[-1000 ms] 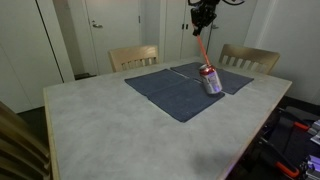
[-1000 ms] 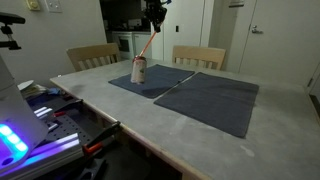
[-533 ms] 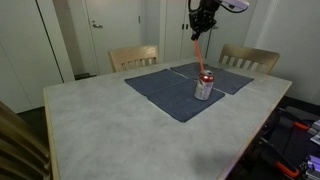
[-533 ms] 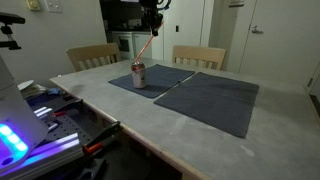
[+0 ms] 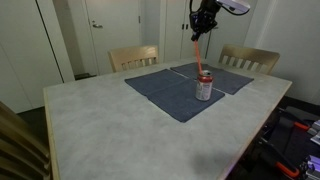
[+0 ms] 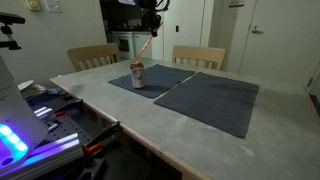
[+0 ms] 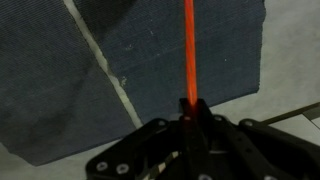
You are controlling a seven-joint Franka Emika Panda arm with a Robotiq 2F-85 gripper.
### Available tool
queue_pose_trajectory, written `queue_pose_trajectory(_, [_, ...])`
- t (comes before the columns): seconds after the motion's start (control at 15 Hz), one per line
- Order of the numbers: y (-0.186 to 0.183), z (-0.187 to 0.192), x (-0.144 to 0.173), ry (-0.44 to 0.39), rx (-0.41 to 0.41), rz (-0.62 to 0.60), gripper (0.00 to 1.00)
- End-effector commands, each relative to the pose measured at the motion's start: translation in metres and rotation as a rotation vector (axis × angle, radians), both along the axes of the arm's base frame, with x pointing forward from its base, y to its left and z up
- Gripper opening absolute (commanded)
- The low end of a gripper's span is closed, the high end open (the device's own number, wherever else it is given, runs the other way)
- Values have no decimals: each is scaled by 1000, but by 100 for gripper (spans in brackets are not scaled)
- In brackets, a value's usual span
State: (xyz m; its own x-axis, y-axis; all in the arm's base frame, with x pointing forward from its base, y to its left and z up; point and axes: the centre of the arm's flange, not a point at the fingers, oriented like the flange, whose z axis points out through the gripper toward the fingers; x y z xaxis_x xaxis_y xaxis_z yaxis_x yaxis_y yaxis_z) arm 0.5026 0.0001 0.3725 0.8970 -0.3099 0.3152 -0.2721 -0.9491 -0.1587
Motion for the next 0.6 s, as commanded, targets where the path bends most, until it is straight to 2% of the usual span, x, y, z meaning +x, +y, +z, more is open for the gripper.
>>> queue_pose_trajectory(0.0, [5,20,-12,-49,-4,12,2])
queue_pose_trajectory(0.27, [12,41,-11,-57,3,45,2])
queue_pose_trajectory(0.53, [43,34,-8,60,62,178,2])
